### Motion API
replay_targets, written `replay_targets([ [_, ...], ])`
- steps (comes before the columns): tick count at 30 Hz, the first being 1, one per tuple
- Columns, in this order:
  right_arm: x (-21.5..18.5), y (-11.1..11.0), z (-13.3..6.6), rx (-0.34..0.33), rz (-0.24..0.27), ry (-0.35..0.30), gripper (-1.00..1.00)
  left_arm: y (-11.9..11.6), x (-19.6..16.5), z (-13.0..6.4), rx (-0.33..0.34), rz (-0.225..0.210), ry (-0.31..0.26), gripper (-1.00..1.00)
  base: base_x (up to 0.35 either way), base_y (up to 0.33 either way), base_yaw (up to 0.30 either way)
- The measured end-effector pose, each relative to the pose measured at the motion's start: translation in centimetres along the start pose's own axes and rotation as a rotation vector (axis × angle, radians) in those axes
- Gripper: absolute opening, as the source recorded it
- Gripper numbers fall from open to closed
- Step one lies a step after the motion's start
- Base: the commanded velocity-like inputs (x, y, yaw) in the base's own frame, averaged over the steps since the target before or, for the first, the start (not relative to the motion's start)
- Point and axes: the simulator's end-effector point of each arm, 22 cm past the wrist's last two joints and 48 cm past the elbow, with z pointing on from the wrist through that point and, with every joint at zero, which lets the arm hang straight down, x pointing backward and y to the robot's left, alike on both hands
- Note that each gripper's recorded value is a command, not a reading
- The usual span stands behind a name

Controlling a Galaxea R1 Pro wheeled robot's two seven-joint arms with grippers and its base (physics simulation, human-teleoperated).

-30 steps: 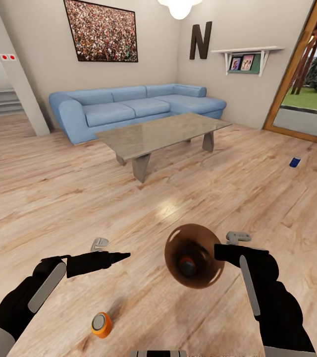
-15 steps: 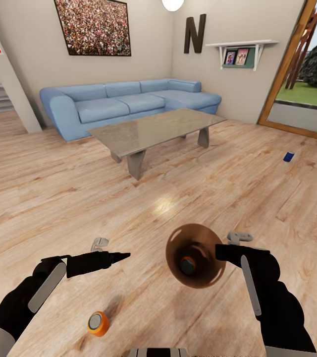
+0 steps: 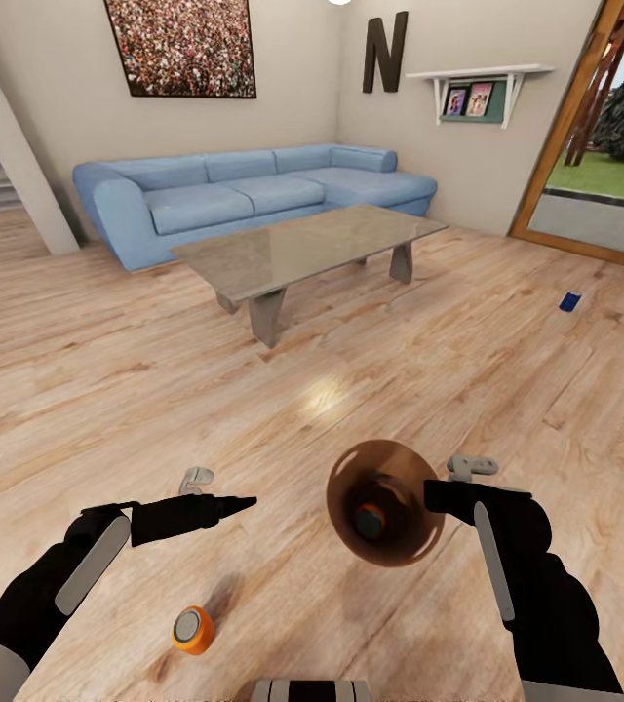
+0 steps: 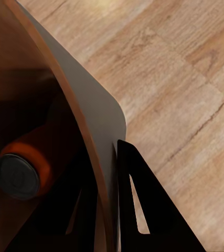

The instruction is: Put the three can of soda from the living room inside the tash can in the kitchen.

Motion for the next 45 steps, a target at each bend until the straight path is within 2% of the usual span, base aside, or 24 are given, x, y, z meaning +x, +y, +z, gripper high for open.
replay_targets([
  [34, 1.7, -0.1, 1.6, 0.0, 0.003, 0.042, -1.0, 1.5, 1.4, 0.7, -0.007, -0.035, 0.023, 1.0, 0.0, 0.0, 0.0],
  [38, 1.7, -1.2, 1.6, 0.043, -0.014, 0.044, -1.0, 1.0, 0.9, 0.0, 0.012, -0.027, 0.022, 1.0, 0.0, 0.0, 0.0],
  [45, 1.5, -3.9, 1.3, 0.13, -0.066, 0.044, -1.0, 1.7, 0.6, -0.8, -0.003, -0.027, 0.022, 1.0, 0.0, 0.0, 0.0],
])
